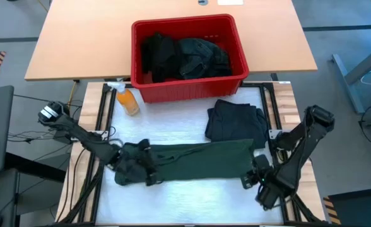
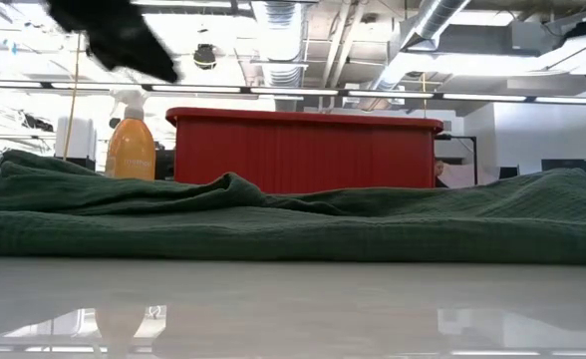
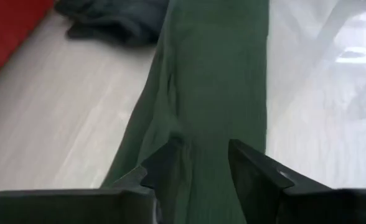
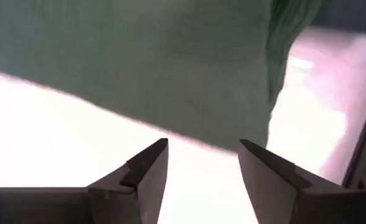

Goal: Fold Laundry from Bin
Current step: Fold the green polo shirt from the bin

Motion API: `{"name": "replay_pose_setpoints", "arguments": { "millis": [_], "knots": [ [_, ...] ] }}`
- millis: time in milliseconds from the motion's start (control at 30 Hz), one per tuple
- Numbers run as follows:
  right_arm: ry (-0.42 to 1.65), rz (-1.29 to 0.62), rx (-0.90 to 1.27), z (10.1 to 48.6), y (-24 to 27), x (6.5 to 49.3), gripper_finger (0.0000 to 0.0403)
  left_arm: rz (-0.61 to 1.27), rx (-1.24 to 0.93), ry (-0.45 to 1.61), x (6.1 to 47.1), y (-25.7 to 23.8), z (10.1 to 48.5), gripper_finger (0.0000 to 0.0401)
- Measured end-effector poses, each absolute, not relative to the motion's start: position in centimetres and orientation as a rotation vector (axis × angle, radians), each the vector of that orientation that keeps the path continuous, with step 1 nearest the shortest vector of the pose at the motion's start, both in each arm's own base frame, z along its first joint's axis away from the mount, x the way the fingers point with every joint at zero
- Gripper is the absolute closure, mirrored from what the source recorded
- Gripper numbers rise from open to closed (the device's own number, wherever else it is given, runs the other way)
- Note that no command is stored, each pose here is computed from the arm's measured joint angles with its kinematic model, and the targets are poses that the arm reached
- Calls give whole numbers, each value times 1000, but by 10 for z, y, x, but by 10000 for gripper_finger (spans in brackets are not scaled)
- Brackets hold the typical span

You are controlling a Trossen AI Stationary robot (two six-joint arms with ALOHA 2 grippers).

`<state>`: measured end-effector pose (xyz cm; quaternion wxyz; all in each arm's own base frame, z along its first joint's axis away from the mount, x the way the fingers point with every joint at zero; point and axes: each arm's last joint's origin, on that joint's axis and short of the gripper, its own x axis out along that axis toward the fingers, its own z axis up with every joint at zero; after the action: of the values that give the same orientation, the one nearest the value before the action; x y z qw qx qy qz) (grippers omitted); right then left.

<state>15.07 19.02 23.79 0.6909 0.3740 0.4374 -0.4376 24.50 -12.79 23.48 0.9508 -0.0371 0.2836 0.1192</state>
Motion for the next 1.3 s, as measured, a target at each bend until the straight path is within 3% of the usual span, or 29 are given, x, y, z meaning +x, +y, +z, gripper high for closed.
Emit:
{"name": "replay_pose_setpoints", "arguments": {
  "millis": [267,467,700,1300],
  "knots": [
    [1009,-1177,673,221,182,155,156,126,-188,529,294,-96,223,222],
    [827,-1108,864,212,142,156,156,66,-255,488,313,-87,213,220],
    [823,-1018,1007,183,123,137,156,62,-275,453,321,-84,220,220],
    [910,-1102,876,118,126,132,162,125,-282,510,319,-82,216,220]
  ]
}}
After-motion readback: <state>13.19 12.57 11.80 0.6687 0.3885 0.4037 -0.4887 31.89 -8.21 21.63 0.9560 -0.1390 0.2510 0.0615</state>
